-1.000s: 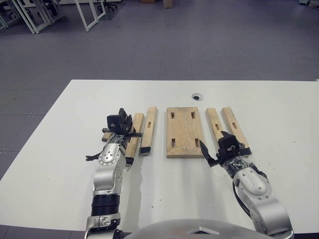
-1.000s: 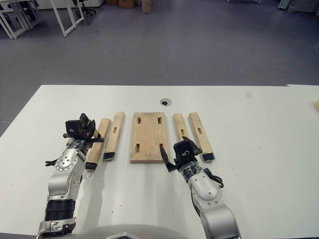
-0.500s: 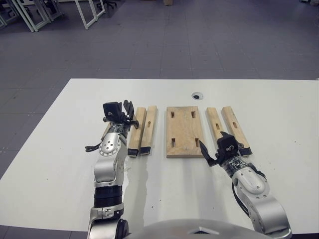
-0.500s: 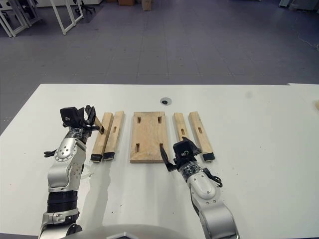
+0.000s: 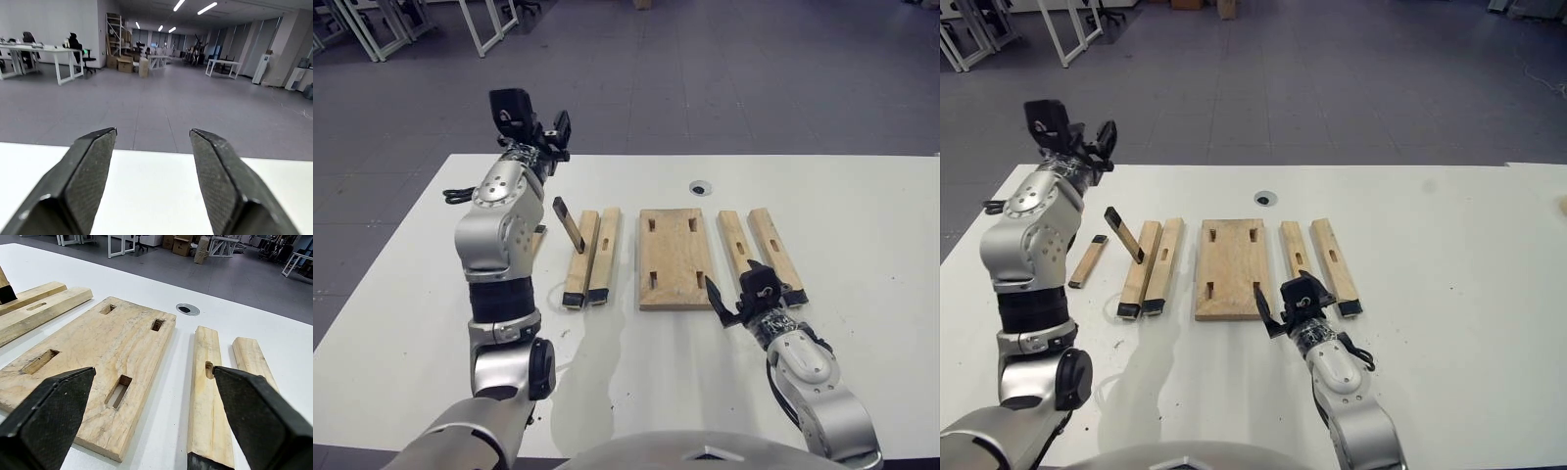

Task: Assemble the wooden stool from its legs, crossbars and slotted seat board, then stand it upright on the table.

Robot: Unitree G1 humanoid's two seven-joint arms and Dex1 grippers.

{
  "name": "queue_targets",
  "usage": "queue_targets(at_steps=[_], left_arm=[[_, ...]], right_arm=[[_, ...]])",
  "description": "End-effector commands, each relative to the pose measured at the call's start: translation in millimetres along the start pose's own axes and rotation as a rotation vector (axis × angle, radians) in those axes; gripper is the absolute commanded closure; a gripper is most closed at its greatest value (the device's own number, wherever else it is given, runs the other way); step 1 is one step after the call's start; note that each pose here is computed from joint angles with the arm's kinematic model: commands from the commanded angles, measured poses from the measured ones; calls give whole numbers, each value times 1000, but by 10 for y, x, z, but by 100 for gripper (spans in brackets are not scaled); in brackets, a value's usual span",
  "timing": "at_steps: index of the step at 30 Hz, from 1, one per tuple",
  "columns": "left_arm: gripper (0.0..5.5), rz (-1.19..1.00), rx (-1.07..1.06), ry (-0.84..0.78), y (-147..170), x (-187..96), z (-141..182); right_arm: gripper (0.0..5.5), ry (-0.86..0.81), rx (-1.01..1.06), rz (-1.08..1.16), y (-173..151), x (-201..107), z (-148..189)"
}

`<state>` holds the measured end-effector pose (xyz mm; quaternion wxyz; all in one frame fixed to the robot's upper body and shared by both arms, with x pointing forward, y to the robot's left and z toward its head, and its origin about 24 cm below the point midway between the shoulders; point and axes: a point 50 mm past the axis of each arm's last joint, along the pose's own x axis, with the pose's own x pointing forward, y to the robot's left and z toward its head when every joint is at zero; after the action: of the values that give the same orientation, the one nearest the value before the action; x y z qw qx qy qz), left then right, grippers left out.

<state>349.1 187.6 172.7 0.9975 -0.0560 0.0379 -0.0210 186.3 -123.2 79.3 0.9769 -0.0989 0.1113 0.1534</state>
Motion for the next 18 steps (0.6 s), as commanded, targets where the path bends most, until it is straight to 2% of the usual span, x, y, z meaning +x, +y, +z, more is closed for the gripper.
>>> queue_targets(at_steps=[1, 3, 6, 7, 8, 12, 13, 16, 18], left_arm=[[273, -20, -11, 82, 3, 86, -134], [273, -36, -18, 24, -19, 103, -26], [273, -71, -12, -163, -94, 96, 391], [273, -65, -9, -159, -78, 121, 391], [273, -57, 4, -121, -47, 155, 309], [273, 28, -16, 158, 137, 257, -505], [273, 38, -21, 190, 153, 251, -626], [273, 66, -63, 249, 193, 241, -840], [273, 50, -78, 216, 152, 265, -754]], right_arm=[[109, -9, -7, 0, 10, 36, 20], [109, -10, -8, -3, 8, 41, 24], [109, -12, -9, -6, -1, 42, 26], [109, -12, -9, -8, -4, 41, 26], [109, -12, -8, -9, -7, 42, 25], [109, -13, -1, -28, -13, 59, 30], [109, -14, -1, -33, -13, 65, 34], [109, -17, -3, -42, -17, 72, 40], [109, -18, -4, -46, -25, 74, 41]])
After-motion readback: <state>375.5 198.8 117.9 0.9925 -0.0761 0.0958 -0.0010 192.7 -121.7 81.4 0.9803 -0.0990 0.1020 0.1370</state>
